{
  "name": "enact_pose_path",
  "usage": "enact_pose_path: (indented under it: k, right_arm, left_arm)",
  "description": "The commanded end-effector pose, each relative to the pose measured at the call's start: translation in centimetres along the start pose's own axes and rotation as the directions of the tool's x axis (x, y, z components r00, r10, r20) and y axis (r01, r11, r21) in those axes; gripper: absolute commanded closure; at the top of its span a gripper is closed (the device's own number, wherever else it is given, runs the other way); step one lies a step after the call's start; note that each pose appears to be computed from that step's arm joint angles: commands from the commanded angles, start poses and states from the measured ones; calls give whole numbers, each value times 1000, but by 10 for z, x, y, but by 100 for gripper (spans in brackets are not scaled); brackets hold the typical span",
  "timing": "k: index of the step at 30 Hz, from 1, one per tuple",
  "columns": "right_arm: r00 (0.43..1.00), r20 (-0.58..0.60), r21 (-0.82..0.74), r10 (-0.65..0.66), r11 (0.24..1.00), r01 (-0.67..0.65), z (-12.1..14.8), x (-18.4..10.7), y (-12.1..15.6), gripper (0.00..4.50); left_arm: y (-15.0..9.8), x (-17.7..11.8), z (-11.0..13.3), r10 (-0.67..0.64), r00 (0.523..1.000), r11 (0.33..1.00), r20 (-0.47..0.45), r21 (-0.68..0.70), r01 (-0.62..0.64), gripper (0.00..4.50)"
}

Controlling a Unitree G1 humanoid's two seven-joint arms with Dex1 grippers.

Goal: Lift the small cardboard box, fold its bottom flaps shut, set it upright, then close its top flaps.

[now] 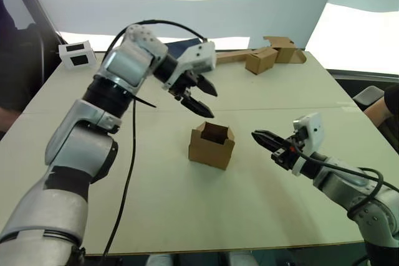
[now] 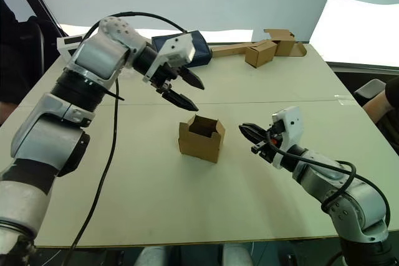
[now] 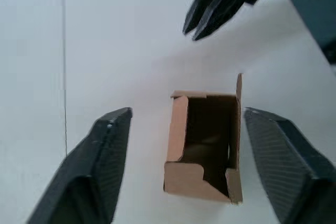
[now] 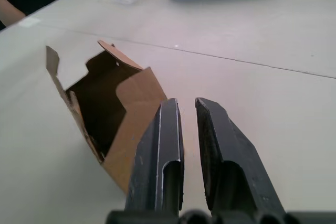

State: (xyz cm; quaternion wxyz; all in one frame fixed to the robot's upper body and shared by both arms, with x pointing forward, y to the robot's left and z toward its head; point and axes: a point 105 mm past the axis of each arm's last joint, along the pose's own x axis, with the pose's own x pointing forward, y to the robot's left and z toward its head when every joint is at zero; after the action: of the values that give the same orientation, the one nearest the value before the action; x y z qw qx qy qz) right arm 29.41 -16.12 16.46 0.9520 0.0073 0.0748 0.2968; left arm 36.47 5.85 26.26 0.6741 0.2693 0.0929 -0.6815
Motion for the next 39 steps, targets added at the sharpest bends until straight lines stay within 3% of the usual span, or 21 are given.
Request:
enact_pose_path:
  k: [1, 4, 6, 12, 15, 23, 39]
  right_arm:
    - [996, -70, -84, -48, 996, 42, -8, 10, -10, 402]
    - [991, -117, -104, -69, 993, 57, -19, 16, -15, 402]
    - [987, -146, -109, -62, 993, 47, -26, 23, -12, 402]
    - [976, -214, -121, -39, 993, 13, -43, 29, -7, 402]
    - [971, -237, -131, -10, 991, -22, -48, 32, 0, 402]
    - [964, -258, -96, 61, 991, -89, -54, 40, 12, 402]
    - [946, -281, -14, 164, 985, -175, -60, 50, 26, 402]
  left_arm:
    - [8, -16, -23, 121, 987, 992, 107, -44, -117, 275]
    - [9, -11, -53, 206, 970, 976, 132, -95, -195, 395]
    - [6, -4, -75, 260, 954, 961, 147, -138, -240, 445]
    - [-11, 24, -117, 336, 939, 926, 75, -210, -315, 445]
    - [-20, 38, -126, 348, 937, 916, 23, -222, -335, 445]
    - [-43, 44, -138, 302, 952, 919, -52, -248, -305, 445]
    - [-76, 32, -130, 149, 988, 940, -50, -302, -157, 445]
